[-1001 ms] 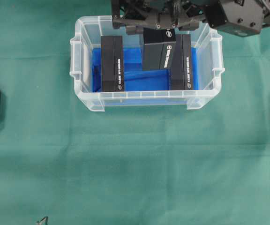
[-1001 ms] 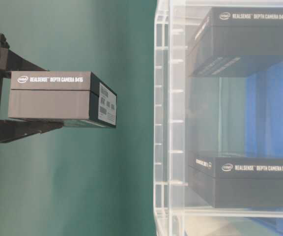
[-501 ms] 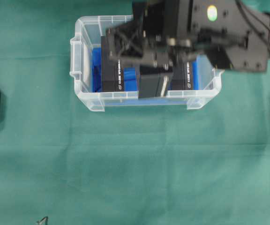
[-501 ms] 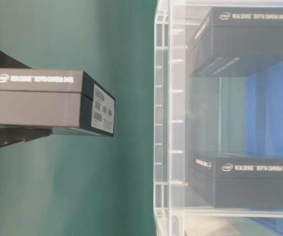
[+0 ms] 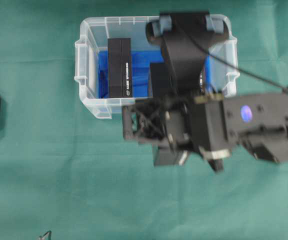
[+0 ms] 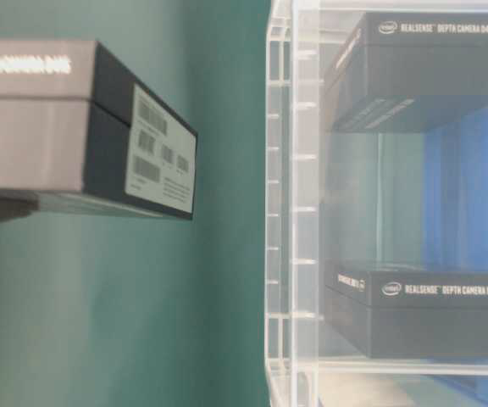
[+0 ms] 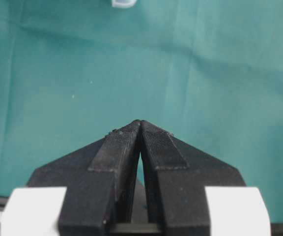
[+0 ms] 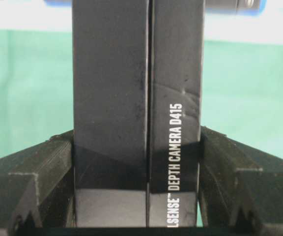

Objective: Take the box out of the case with the right arm.
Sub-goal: 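Carry the held box toward the table in front of the case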

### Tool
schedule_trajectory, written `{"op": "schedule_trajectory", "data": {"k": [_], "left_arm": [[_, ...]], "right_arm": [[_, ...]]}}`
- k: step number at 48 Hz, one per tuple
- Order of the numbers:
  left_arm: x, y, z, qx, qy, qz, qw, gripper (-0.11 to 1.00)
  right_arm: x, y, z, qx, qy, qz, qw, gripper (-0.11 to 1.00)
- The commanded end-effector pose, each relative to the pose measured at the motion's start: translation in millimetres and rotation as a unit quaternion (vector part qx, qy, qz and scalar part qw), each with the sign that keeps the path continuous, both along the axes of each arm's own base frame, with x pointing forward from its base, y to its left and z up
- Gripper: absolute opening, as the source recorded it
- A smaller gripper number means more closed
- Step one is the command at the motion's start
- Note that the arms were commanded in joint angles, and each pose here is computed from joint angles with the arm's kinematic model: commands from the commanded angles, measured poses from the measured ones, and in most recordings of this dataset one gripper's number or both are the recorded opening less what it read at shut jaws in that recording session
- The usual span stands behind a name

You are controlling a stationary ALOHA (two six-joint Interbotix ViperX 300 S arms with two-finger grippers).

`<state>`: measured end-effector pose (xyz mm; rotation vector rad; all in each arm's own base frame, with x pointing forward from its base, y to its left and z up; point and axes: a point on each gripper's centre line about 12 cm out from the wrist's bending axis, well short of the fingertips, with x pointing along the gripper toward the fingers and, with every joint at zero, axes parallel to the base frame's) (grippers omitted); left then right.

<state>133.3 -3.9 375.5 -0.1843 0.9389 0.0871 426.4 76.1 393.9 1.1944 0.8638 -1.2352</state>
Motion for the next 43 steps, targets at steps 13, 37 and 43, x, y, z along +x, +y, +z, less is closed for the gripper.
{"op": "schedule_trajectory", "data": {"k": [13, 37, 43], "left_arm": [[2.2, -0.4, 3.7, 0.0, -0.004, 0.0, 1.0, 0.0], [1.8, -0.4, 3.9, 0.0, -0.005, 0.0, 1.0, 0.0], [2.2, -0.4, 3.7, 0.0, -0.004, 0.0, 1.0, 0.0]], "right_arm": [[-17.2, 30.6, 23.7, 0.015, -0.038, 0.004, 0.9992, 0.65], [-10.9, 31.4, 13.9, 0.011, -0.026, 0.002, 0.9996, 0.65], [-6.7, 32.1, 3.7, 0.007, -0.014, -0.001, 0.9999, 0.65]]}}
